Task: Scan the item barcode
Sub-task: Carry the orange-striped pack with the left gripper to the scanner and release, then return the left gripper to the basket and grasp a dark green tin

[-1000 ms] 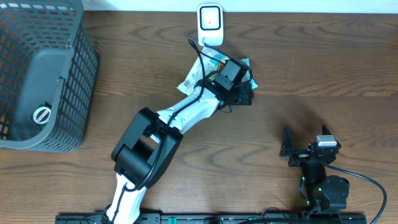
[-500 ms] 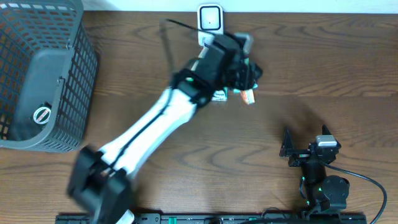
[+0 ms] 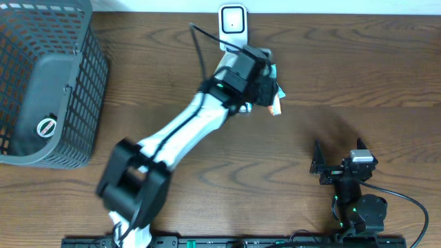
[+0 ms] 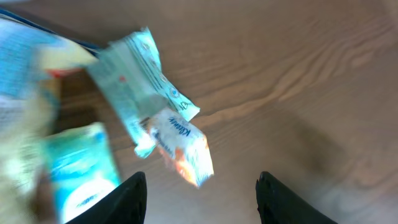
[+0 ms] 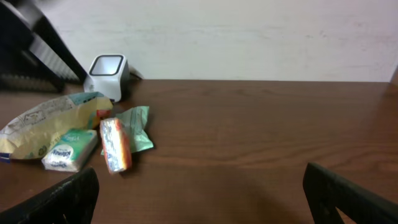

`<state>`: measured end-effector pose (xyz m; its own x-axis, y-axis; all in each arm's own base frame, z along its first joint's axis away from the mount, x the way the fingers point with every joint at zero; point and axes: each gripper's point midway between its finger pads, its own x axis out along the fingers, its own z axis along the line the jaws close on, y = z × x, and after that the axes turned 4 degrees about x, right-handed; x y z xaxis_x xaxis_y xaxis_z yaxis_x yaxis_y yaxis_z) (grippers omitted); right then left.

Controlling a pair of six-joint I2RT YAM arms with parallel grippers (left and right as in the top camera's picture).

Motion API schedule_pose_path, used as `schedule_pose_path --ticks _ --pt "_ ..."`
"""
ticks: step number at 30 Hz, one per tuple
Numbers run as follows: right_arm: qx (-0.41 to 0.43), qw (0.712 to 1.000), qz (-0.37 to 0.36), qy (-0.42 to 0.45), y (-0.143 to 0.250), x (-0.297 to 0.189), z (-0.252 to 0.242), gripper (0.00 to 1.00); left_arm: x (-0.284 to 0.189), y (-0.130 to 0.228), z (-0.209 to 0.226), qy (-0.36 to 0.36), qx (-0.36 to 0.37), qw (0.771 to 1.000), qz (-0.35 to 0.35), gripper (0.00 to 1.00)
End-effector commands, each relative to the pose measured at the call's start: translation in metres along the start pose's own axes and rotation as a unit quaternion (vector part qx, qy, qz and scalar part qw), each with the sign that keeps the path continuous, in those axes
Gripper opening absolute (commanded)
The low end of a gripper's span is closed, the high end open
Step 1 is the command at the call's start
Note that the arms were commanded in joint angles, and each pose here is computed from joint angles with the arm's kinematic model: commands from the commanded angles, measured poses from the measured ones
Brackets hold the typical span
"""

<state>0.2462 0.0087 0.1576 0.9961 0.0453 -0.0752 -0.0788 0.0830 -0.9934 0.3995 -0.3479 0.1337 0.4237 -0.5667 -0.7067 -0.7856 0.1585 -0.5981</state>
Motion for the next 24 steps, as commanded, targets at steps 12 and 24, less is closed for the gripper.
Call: schedule_pose_path --ticks 12,24 --pt "0.0 1.0 0.0 0.007 0.001 0.0 -0.004 0.99 0.073 0.037 -0.041 0.121 -0.046 0.991 0.041 0.55" --pt "0.0 1.0 -0.001 0.007 0.001 0.0 -0.004 0.99 -0.124 -0.107 0.014 0.085 -0.004 0.983 -0.165 0.56"
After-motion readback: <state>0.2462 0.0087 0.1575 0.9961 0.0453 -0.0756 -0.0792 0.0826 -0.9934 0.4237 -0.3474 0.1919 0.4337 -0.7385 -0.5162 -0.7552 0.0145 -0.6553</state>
